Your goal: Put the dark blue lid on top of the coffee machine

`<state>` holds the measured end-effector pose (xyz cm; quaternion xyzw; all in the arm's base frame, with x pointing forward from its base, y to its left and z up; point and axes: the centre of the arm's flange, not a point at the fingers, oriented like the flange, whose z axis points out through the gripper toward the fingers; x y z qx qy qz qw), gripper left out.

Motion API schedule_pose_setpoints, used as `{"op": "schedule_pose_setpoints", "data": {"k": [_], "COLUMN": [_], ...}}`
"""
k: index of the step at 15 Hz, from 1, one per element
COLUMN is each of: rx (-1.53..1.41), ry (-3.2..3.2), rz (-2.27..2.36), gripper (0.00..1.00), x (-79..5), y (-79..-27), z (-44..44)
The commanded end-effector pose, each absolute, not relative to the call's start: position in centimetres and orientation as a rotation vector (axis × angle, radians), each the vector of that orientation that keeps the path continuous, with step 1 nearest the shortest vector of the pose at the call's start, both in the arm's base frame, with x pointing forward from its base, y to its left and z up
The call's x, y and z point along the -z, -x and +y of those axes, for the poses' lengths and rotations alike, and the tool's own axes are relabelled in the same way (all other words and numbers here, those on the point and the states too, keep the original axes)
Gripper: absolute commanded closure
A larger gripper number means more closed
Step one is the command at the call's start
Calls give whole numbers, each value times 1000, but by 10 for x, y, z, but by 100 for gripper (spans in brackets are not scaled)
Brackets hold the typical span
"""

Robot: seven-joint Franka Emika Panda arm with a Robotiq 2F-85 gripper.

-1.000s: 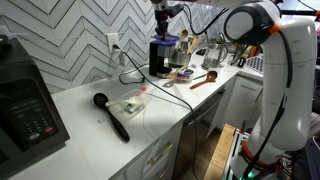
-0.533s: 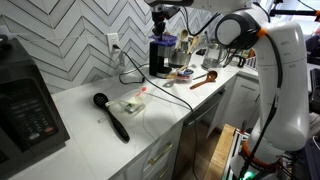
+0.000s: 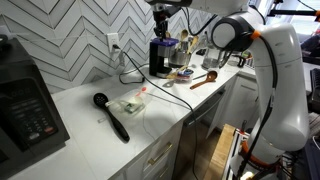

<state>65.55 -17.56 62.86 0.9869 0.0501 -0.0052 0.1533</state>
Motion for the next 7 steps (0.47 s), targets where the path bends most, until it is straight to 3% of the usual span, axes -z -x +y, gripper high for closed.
{"op": "schedule_pose_setpoints", "data": {"k": [1,4,6,7], "rx": [18,-123,-214,-138], "ry": [-2845,-2880,-2902,-2864], "rz": [124,197,287,212], "gripper": [26,4,0,0], "x": [-649,-680,-706,-682], "y": [-659,-638,-618,-638], "z": [-180,-174,-172,-168]}}
